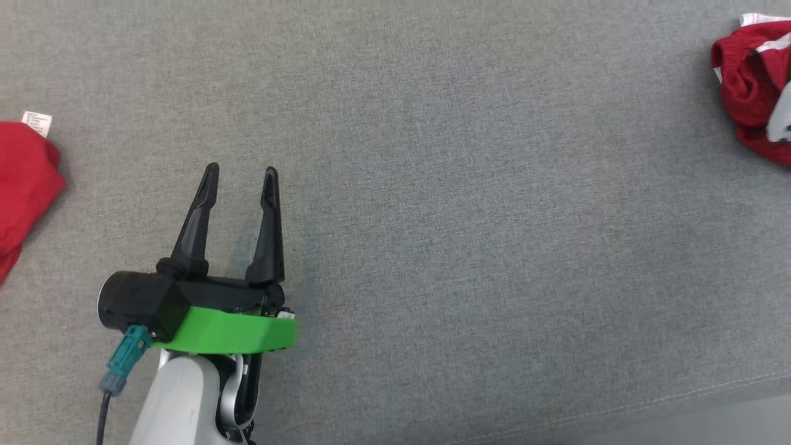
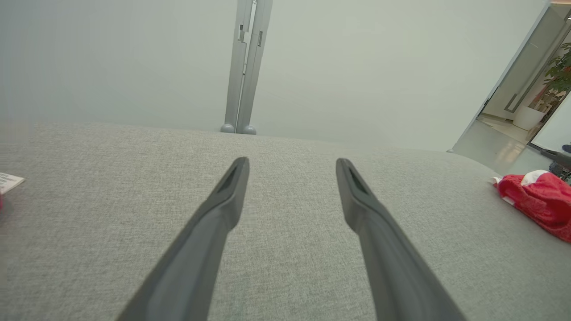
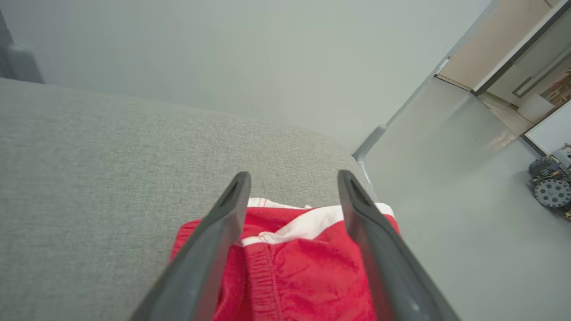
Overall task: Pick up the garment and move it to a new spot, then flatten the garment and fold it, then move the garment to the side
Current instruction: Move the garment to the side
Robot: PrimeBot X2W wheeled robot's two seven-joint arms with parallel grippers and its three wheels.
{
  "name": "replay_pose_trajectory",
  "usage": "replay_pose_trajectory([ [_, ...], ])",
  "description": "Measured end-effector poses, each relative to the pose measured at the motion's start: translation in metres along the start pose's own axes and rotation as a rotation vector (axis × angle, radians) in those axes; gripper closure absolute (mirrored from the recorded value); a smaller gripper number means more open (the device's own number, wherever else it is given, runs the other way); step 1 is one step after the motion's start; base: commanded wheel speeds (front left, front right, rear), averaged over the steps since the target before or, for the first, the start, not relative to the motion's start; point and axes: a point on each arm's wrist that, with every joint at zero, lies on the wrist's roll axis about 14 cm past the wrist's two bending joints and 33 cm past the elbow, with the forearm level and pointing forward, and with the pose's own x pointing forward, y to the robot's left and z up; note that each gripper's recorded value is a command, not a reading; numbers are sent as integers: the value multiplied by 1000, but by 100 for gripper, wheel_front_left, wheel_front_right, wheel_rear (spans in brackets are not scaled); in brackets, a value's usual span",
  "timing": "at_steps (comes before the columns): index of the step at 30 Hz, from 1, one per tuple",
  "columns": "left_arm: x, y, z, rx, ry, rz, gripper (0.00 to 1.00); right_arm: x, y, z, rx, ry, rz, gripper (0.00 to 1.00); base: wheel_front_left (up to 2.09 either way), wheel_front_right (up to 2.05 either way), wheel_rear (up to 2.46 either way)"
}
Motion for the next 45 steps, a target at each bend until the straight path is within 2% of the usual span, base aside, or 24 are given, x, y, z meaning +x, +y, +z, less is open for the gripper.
replay_pose_trajectory([
  [7,-8,12,23,1,-40,62,0,-21,58,46,69,-149,142,0,0,0,0],
  [10,-17,19,30,-6,-47,100,0,-37,75,58,116,-195,189,0,0,0,0],
  [11,-26,25,34,-20,-48,131,0,-49,85,64,165,-222,217,0,0,0,0],
  [14,-46,34,38,-15,-42,185,0,-75,102,72,265,-267,258,0,0,0,0],
  [24,-99,52,45,14,-37,295,0,-138,143,85,452,-355,338,0,0,0,0],
  [32,-126,60,63,44,-84,353,0,-183,175,68,506,-336,377,0,0,0,0],
  [45,-128,55,63,61,-82,341,0,-205,182,63,502,-339,386,0,0,0,0],
])
